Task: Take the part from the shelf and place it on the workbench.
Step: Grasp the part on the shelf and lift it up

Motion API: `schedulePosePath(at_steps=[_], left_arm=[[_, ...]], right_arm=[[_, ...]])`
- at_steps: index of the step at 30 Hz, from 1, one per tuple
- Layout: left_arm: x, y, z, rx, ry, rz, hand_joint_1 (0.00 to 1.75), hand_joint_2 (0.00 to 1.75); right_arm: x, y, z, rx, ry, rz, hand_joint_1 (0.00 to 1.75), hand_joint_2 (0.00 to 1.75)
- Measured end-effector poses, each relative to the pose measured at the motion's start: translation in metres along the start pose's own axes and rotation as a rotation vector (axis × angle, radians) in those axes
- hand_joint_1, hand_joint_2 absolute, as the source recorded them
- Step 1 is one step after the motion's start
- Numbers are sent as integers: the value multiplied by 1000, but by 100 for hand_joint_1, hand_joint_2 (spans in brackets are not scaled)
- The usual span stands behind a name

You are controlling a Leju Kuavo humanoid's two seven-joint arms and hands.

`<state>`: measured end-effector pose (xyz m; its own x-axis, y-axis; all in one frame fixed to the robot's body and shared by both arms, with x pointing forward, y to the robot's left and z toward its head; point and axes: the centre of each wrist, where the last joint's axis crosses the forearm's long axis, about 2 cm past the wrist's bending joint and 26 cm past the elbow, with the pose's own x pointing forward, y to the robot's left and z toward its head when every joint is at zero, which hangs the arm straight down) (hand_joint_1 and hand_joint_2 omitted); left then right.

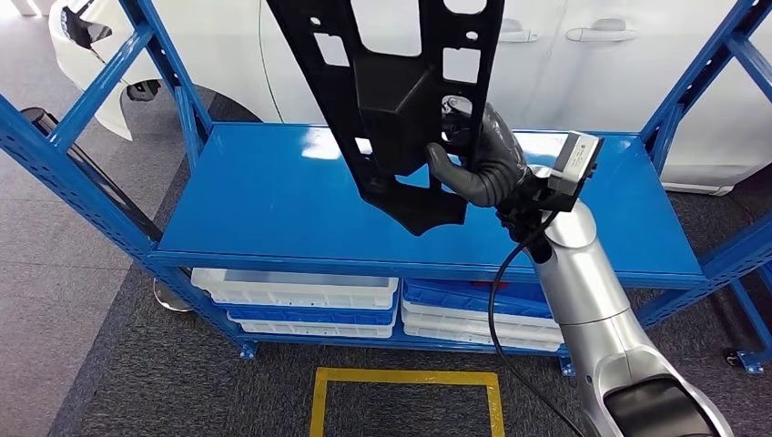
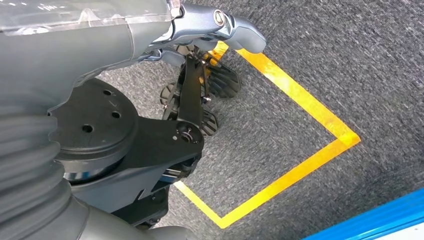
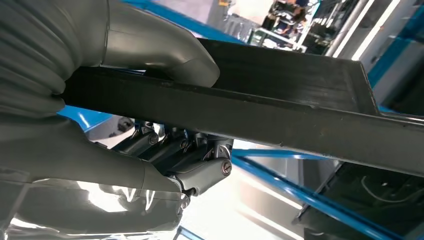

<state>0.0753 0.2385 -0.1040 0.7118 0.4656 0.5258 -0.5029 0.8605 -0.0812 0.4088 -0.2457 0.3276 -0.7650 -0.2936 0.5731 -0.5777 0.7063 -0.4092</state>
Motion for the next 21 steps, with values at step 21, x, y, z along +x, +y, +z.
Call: schedulePosePath(at_steps=[21], left_arm=[[-1,2,0,52,75,-4,0,175]], right_arm=[[1,21,3,8,-80,-200,143,175]])
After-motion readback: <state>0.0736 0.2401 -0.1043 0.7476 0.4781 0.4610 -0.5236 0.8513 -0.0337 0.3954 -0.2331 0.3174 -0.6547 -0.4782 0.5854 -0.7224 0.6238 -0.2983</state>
